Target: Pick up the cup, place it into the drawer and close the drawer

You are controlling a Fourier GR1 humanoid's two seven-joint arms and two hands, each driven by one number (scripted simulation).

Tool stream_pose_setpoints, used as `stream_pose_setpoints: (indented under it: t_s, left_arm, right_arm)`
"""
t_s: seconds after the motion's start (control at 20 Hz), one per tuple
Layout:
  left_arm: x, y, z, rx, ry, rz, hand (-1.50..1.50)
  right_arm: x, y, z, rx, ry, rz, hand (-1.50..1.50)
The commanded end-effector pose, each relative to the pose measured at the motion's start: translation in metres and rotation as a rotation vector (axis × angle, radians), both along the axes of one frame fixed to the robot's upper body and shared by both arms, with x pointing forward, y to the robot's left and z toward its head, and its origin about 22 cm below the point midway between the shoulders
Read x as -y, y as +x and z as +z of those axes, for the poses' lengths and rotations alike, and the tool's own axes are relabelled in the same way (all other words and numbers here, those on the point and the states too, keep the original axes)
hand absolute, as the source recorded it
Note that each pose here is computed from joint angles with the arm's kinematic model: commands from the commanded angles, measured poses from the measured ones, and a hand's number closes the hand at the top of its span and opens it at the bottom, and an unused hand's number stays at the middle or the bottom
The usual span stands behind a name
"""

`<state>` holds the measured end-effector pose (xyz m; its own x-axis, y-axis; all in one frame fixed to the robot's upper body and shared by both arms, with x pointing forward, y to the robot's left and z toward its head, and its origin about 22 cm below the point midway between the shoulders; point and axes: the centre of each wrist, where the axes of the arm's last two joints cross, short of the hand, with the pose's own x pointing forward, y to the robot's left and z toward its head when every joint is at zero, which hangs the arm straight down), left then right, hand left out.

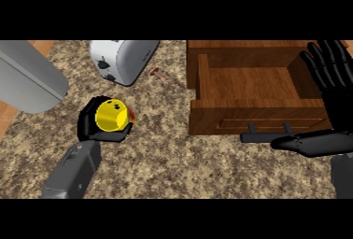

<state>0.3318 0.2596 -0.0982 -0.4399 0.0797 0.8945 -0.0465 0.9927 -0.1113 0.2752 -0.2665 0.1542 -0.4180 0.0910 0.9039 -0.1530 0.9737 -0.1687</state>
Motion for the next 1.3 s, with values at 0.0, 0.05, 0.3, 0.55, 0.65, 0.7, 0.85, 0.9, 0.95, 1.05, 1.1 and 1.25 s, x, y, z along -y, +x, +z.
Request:
stream_pose_setpoints:
  t_s: [0.0, 0.05, 0.3, 0.55, 0.65, 0.7, 0.85, 0.9, 0.95, 1.05, 1.1, 1.25]
  left_arm:
    - [0.019, 0.026, 0.031, 0.118, 0.001, -0.152, 1.5]
    - [0.026, 0.038, 0.043, 0.142, -0.017, -0.134, 1.5]
    - [0.064, 0.074, 0.115, 0.184, 0.013, -0.219, 1.5]
    - [0.119, 0.081, 0.167, 0.181, 0.044, -0.277, 1.5]
    - [0.139, 0.095, 0.208, 0.162, 0.063, -0.283, 1.5]
    - [0.148, 0.09, 0.211, 0.172, 0.079, -0.278, 1.5]
    - [0.171, 0.098, 0.254, 0.168, 0.103, -0.289, 1.5]
    - [0.182, 0.1, 0.258, 0.135, 0.117, -0.261, 1.5]
    - [0.181, 0.098, 0.256, 0.14, 0.128, -0.26, 1.5]
    - [0.199, 0.099, 0.261, 0.09, 0.144, -0.251, 1.5]
    - [0.197, 0.106, 0.266, 0.093, 0.145, -0.249, 1.5]
    - [0.221, 0.105, 0.277, -0.009, 0.197, -0.224, 1.5]
  right_arm:
    - [0.005, 0.003, -0.002, -0.007, -0.019, -0.003, -1.5]
    - [0.012, -0.006, -0.002, -0.001, -0.019, -0.006, -1.5]
    - [0.016, -0.019, -0.011, 0.003, -0.015, -0.024, -1.5]
    - [0.005, -0.007, -0.009, -0.002, -0.01, -0.047, -1.5]
    - [0.004, 0.0, -0.012, -0.005, -0.017, -0.052, -1.5]
    - [0.0, 0.002, -0.003, -0.01, -0.017, -0.045, -1.5]
    - [0.028, 0.002, -0.016, 0.007, -0.005, -0.023, -1.5]
    - [0.0, -0.012, -0.018, -0.006, -0.024, -0.031, -1.5]
    - [0.012, -0.005, -0.002, 0.0, -0.006, -0.039, -1.5]
    - [0.011, 0.001, -0.015, -0.01, -0.013, -0.042, -1.5]
    - [0.022, 0.002, -0.004, 0.017, -0.005, -0.033, -1.5]
    - [0.002, 0.004, -0.015, 0.021, -0.005, -0.01, -1.5]
